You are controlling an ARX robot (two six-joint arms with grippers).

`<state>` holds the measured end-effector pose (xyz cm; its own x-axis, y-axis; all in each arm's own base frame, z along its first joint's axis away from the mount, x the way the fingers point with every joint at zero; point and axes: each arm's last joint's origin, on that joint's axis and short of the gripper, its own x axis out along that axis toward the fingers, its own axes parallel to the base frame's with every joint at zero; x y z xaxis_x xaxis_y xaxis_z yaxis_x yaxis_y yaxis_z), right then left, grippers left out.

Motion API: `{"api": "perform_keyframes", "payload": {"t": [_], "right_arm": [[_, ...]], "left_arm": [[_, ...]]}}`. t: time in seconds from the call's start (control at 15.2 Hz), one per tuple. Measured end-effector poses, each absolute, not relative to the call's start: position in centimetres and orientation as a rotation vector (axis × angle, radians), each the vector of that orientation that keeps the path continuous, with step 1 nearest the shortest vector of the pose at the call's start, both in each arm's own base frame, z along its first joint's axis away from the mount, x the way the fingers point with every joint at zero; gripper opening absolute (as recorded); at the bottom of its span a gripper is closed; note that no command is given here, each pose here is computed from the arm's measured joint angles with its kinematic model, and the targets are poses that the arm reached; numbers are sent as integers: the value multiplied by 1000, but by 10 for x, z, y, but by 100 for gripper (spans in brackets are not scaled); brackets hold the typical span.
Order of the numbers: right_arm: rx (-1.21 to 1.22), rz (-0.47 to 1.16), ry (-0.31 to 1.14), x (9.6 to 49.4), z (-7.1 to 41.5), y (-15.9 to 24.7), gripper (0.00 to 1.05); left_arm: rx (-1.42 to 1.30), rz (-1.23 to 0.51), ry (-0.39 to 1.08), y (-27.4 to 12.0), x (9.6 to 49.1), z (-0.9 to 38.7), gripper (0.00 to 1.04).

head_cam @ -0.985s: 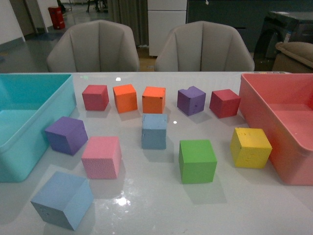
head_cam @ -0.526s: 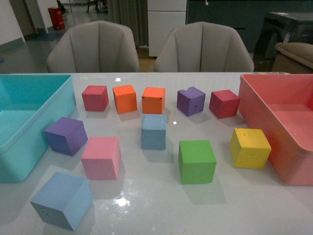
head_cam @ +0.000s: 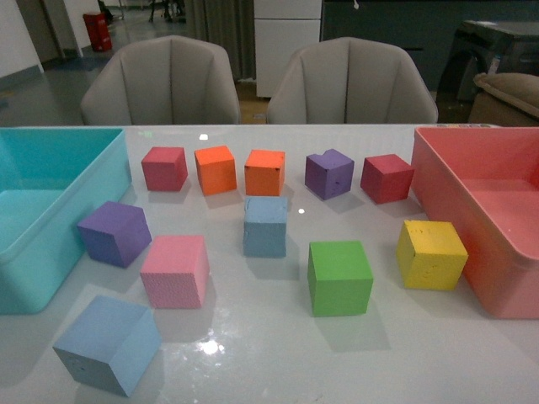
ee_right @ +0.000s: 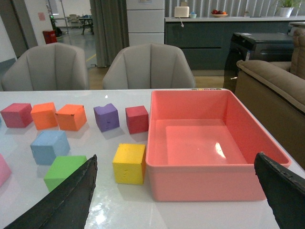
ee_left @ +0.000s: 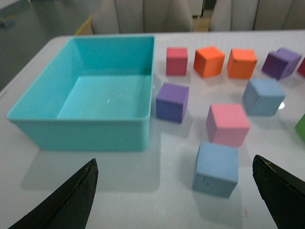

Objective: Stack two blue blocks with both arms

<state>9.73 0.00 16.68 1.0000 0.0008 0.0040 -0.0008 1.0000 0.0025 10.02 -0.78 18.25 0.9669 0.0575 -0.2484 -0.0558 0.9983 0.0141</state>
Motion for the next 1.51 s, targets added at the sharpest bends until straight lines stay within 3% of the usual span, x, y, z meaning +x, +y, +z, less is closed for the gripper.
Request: {"api": "perform_keyframes", "payload": {"t": [0.2, 0.46, 0.66, 0.85, 1.51], "right_arm": [[2, 0, -4, 97, 167, 0, 98], [2, 0, -4, 97, 167, 0, 98], [2, 0, -4, 97, 167, 0, 98], [2, 0, -4, 97, 167, 0, 98], [2, 0, -4, 97, 167, 0, 98]], "left_arm": [[-6, 5, 134, -12, 98, 222, 98], [13, -158, 259, -34, 155, 217, 98], [33, -235, 458, -56, 198, 181, 98], [40, -229, 593, -59, 217, 151, 98], [-39, -188, 718, -52, 243, 113, 98]]}}
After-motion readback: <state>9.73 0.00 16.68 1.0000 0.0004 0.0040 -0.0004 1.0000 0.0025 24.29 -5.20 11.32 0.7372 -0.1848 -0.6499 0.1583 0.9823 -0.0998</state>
